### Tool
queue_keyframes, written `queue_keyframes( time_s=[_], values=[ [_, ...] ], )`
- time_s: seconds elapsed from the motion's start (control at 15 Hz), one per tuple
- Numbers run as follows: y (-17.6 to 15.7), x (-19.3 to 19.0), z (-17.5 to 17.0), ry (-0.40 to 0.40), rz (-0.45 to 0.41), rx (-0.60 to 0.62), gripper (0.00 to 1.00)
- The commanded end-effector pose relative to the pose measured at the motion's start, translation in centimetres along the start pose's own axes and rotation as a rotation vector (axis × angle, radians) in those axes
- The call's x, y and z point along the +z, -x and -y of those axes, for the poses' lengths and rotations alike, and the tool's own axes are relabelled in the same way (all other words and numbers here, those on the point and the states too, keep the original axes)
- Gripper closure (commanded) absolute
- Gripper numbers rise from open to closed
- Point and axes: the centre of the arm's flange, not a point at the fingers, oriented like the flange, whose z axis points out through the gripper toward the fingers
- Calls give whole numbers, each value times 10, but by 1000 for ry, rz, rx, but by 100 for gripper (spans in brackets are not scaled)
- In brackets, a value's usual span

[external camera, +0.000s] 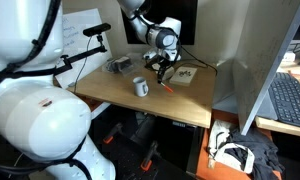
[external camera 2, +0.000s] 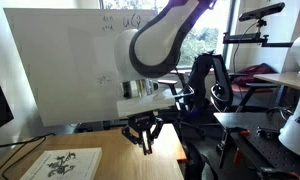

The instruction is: Remove the orange pen from the white mug and put it on the table

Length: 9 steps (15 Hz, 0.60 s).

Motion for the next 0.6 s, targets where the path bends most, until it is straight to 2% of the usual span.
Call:
queue_keyframes(
  time_s=[0.0, 0.2, 0.27, 0.33, 0.4, 0.53],
  values=[
    [-5, 28, 27, 56, -126, 149, 97],
    [-5, 48, 37, 114, -235, 265, 97],
    [-4, 52, 40, 129, -271, 306, 76],
    [-3, 53, 42, 140, -307, 347, 60],
    [0, 51, 43, 161, -339, 384, 55],
    [12, 41, 39, 209, -330, 380, 39]
  ],
)
